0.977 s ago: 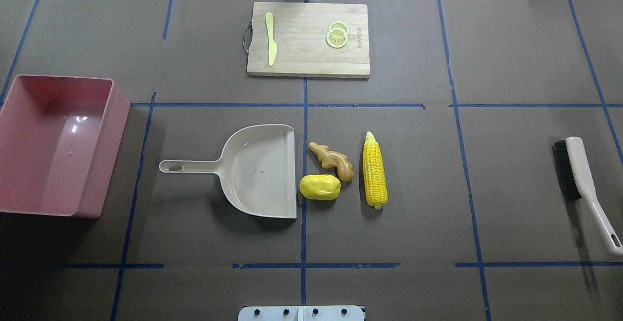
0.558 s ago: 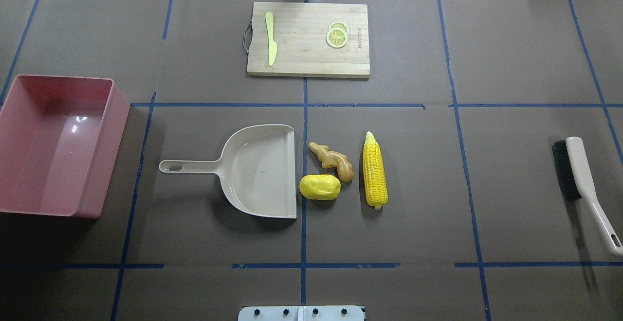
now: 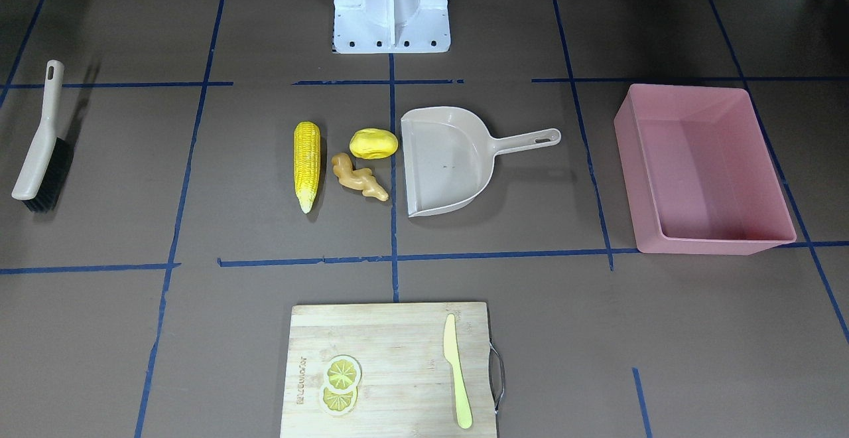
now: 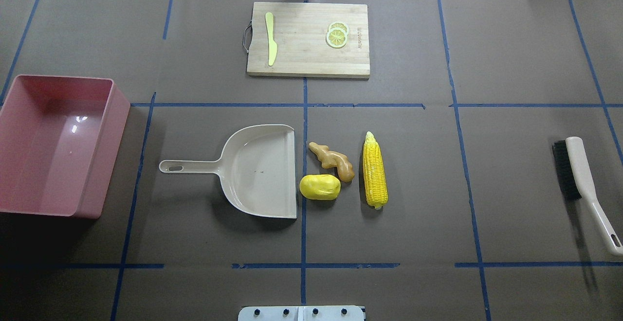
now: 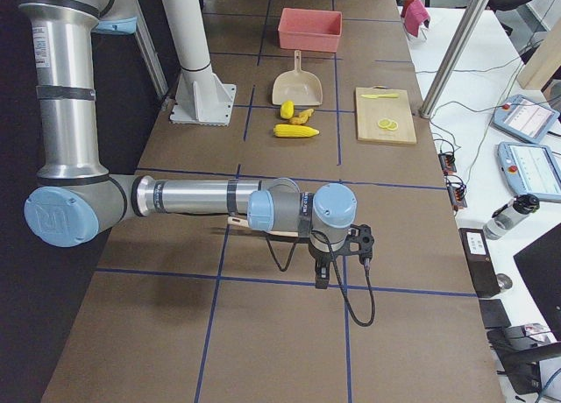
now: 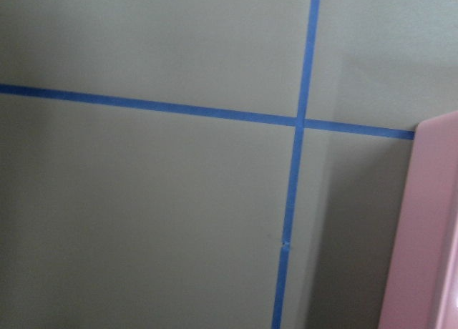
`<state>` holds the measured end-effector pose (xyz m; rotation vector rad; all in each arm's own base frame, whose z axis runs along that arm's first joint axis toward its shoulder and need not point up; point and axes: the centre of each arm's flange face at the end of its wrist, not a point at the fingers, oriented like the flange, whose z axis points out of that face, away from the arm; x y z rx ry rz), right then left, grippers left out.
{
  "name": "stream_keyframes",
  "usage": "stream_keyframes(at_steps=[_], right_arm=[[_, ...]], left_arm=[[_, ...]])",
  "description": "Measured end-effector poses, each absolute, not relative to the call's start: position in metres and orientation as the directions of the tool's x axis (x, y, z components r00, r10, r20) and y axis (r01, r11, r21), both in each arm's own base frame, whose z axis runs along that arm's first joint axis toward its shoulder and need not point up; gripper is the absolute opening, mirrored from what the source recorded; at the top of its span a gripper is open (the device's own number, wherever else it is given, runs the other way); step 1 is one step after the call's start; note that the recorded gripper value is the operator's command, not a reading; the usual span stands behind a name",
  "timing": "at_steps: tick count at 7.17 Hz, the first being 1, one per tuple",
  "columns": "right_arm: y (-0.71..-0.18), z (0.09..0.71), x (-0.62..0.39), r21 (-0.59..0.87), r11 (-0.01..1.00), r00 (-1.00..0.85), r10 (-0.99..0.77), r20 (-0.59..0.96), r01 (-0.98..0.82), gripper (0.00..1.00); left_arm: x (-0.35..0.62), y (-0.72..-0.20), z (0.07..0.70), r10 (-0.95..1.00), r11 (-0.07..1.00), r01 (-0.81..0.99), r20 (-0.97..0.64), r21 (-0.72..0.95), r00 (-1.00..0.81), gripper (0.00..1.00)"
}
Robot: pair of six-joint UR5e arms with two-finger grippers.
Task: Sweep and dump trash into bin
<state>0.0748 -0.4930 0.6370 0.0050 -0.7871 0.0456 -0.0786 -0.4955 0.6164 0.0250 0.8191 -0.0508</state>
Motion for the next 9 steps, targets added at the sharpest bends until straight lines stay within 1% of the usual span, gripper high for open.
stream_keyframes(at_steps=[2, 4, 6, 9], right_arm=[[-0.494, 0.631, 0.075, -0.028, 0.997, 0.702, 0.070, 0.709, -0.071, 1.00], [-0.494, 0.624, 0.074, -0.019, 0.997, 0.703, 0.068, 0.708, -0.076, 1.00], [-0.495, 0.618, 0.073, -0.011, 0.997, 0.700, 0.060, 0.712, -0.075, 1.00], [-0.497, 0.605, 0.064, 0.019, 0.998, 0.698, 0.029, 0.716, -0.061, 1.00]], left_arm=[[-0.053, -0.505, 0.577, 0.052, 0.997, 0.007, -0.730, 0.078, 0.681, 1.00], [-0.021, -0.534, 0.512, 0.184, 0.978, -0.050, -0.721, 0.202, 0.668, 1.00], [0.010, -0.537, 0.452, 0.325, 0.934, -0.104, -0.692, 0.342, 0.645, 1.00], [0.088, -0.530, 0.394, 0.494, 0.860, -0.230, -0.626, 0.456, 0.603, 1.00]])
